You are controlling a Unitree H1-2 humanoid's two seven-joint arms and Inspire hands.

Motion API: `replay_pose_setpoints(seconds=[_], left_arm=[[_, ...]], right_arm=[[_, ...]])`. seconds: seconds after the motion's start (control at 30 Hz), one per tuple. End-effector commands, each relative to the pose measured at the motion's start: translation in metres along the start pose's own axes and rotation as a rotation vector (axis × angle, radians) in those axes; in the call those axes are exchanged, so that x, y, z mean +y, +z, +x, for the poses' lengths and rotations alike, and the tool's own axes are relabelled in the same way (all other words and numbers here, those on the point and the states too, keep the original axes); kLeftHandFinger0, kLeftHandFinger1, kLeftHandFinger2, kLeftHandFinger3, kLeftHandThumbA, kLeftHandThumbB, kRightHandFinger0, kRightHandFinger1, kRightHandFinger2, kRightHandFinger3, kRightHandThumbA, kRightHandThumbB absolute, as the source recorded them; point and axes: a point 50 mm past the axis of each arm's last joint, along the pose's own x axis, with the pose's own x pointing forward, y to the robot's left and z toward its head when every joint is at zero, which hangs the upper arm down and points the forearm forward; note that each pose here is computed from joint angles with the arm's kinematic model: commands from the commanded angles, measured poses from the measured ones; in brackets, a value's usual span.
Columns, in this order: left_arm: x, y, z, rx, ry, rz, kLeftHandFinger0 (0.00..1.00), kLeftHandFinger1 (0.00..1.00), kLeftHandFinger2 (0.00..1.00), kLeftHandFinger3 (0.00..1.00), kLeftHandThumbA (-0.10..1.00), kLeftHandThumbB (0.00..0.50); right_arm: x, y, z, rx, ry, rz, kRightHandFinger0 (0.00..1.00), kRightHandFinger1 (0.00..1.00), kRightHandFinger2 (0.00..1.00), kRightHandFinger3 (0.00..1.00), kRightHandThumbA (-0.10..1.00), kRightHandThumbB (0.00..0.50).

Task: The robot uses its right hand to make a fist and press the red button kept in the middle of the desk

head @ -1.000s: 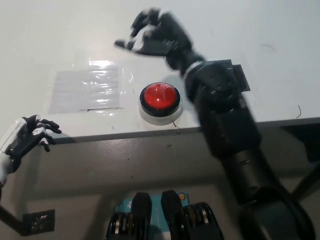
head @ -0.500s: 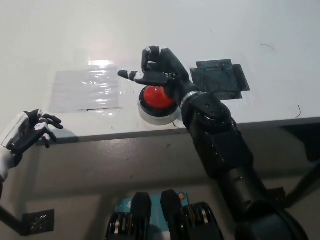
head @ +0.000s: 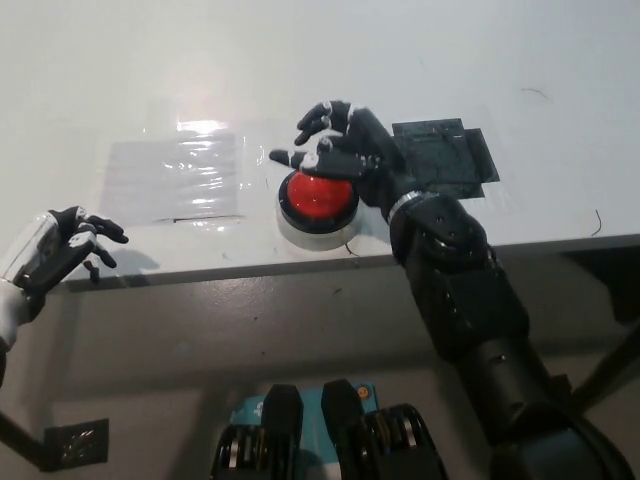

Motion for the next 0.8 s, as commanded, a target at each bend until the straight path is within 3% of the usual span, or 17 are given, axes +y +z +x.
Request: replay_pose_setpoints(seconds=[0.0,0.2,0.27,0.4,0.77], left_arm=[[0.015,0.027,0.007,-0.063,0.019,0.03,0.27,0.35,0.48,0.62,0.5,0.0],[0.016,0.03,0.009,-0.085,0.009,0.024,0.27,0.35,0.47,0.59,0.49,0.0],[0.016,0.031,0.009,-0.065,0.008,0.021,0.27,0.34,0.46,0.58,0.51,0.0],[0.015,0.032,0.009,-0.049,0.016,0.023,0.25,0.33,0.44,0.58,0.51,0.0],[0.018,0.025,0.009,-0.078,0.013,0.018,0.23,0.32,0.43,0.57,0.51,0.0]], right_arm=[[0.017,-0.005,0.003,-0.022,0.052,-0.025,0.0,0.07,0.35,0.35,1.0,0.448],[0.031,-0.031,-0.006,0.029,0.062,-0.013,0.0,0.03,0.28,0.27,1.0,0.454],[0.032,-0.037,-0.009,0.037,0.071,0.004,0.0,0.02,0.27,0.25,1.0,0.477],[0.03,-0.041,-0.011,0.052,0.062,0.025,0.0,0.01,0.26,0.26,1.0,0.494],[0.024,-0.052,-0.015,0.089,0.042,0.058,0.0,0.0,0.24,0.25,1.0,0.472]])
